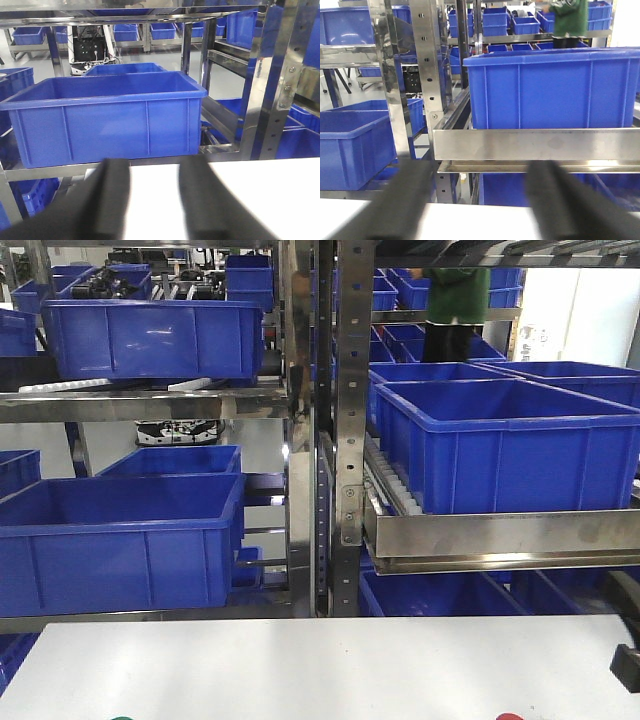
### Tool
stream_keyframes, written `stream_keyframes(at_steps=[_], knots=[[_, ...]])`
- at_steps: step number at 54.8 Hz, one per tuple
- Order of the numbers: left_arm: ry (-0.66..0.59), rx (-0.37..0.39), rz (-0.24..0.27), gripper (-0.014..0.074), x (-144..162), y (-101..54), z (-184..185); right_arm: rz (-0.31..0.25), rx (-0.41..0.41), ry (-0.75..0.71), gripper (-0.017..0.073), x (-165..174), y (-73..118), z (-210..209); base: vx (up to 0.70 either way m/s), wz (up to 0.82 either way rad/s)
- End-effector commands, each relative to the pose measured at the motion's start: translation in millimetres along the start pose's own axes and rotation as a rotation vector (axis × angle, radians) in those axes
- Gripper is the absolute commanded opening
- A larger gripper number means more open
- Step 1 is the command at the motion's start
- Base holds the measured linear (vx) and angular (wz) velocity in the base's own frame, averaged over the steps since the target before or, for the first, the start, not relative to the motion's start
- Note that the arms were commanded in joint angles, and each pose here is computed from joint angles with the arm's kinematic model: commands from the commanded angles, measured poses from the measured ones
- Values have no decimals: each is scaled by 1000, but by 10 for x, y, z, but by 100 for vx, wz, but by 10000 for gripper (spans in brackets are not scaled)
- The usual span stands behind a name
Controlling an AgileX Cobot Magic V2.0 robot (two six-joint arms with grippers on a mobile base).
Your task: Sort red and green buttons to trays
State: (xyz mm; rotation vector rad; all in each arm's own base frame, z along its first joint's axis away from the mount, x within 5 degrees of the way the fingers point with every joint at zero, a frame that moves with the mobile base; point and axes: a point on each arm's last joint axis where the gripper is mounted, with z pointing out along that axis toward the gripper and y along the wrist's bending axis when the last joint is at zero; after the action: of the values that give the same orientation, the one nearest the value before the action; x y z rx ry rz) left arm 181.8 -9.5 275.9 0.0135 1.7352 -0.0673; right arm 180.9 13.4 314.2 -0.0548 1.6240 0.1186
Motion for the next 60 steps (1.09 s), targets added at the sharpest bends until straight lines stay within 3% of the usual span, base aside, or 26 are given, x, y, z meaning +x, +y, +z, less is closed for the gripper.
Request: stream_keyframes(at_steps=[1,5,9,15,20,29,35,44,60], knots=[[-137,3,-9,542,-231,-6,-7,11,-37,-147,676,-233,30,-11,0,0],[-136,3,-10,588,-227,-5,-7,57,-55,-175,732,-256,43,-13,0,0],[-135,3,-12,600,-226,-5,-7,50,-69,-148,729,-138,46,66,0,0],[-136,3,-12,587,-227,-5,-7,20,-135,-44,711,405,80,217,0,0],[-136,3,-12,581,-227,-5,-7,41,-197,26,683,904,116,263,0,0],[-136,3,-11,576,-227,-5,-7,73,-150,112,625,1521,50,325,0,0],[-136,3,-11,576,-227,-5,-7,73,-133,84,592,1707,20,402,0,0],[-136,3,-9,576,-227,-5,-7,32,-125,193,555,2032,-13,599,0,0],[-132,3,-9,576,-223,-5,-7,24,-134,149,547,2165,-52,1092,0,0]])
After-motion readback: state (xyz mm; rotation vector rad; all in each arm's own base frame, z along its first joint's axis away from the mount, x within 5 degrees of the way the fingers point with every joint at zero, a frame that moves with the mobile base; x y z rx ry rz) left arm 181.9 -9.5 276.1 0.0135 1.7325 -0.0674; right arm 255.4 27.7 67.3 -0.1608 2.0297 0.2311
